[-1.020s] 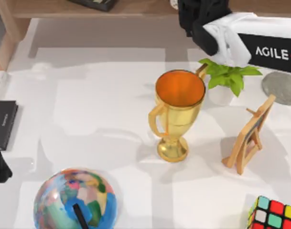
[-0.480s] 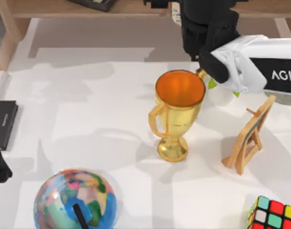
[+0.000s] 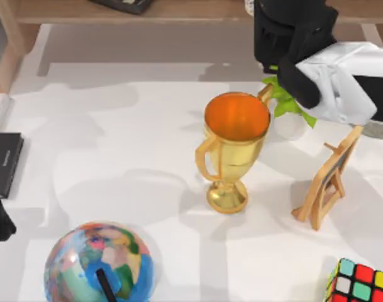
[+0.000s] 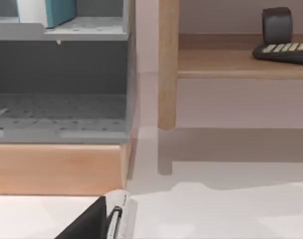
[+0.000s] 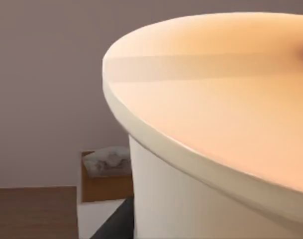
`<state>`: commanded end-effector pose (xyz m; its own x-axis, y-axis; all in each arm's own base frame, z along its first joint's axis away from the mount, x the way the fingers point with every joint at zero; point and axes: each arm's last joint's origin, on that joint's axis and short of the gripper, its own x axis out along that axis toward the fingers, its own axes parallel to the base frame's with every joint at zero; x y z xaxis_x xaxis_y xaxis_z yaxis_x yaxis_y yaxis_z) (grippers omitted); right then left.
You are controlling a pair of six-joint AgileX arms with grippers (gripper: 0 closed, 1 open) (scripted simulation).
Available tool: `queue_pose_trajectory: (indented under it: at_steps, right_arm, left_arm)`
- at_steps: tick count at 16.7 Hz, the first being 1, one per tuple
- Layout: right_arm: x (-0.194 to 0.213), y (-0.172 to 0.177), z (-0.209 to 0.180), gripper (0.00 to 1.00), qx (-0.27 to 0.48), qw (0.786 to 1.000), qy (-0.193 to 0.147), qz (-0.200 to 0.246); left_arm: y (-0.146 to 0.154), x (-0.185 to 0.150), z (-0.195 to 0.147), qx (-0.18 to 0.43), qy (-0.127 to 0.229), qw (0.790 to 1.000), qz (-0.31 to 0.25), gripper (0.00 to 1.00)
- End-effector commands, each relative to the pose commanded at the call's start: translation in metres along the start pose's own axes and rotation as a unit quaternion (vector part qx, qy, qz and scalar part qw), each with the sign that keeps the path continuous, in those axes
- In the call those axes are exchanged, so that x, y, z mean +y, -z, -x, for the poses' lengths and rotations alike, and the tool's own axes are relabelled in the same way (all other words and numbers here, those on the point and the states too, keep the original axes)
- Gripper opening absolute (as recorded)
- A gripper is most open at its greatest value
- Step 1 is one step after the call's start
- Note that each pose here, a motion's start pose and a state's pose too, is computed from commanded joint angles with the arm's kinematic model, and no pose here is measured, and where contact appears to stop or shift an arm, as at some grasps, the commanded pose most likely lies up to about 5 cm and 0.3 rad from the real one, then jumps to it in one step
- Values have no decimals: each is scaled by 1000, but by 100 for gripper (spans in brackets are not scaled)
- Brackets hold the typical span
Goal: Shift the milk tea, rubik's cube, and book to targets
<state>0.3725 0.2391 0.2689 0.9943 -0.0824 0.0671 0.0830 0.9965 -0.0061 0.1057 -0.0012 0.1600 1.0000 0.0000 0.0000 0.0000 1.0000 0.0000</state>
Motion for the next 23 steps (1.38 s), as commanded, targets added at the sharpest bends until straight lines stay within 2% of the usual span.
queue_pose_trajectory:
  at_steps: [3, 6, 8, 11, 14, 17, 20, 23]
  right_arm:
    - [-22, -28, 12, 0, -32, 999, 19, -14]
    - [-45, -36, 16, 0, -49, 998, 26, -21]
    - [-57, -29, 17, 0, -50, 998, 30, -20]
    - [-74, -15, 14, 0, -50, 999, 12, -16]
    - [-111, 14, 1, 0, -31, 1000, -7, 3]
    - [-169, 68, -7, 0, 30, 999, -25, 24]
    - [-214, 114, -5, 0, 76, 997, -31, 16]
    - [-234, 131, -3, 0, 89, 995, -33, 2]
  left_arm:
    - [0, 0, 0, 0, 0, 1000, 0, 100]
    - [0, 0, 0, 0, 0, 1000, 0, 100]
    - [0, 0, 0, 0, 0, 1000, 0, 100]
    - [0, 0, 0, 0, 0, 1000, 0, 100]
    - [0, 0, 0, 0, 0, 1000, 0, 100]
    - [0, 0, 0, 0, 0, 1000, 0, 100]
    - [0, 0, 0, 0, 0, 1000, 0, 100]
    - [0, 0, 0, 0, 0, 1000, 0, 100]
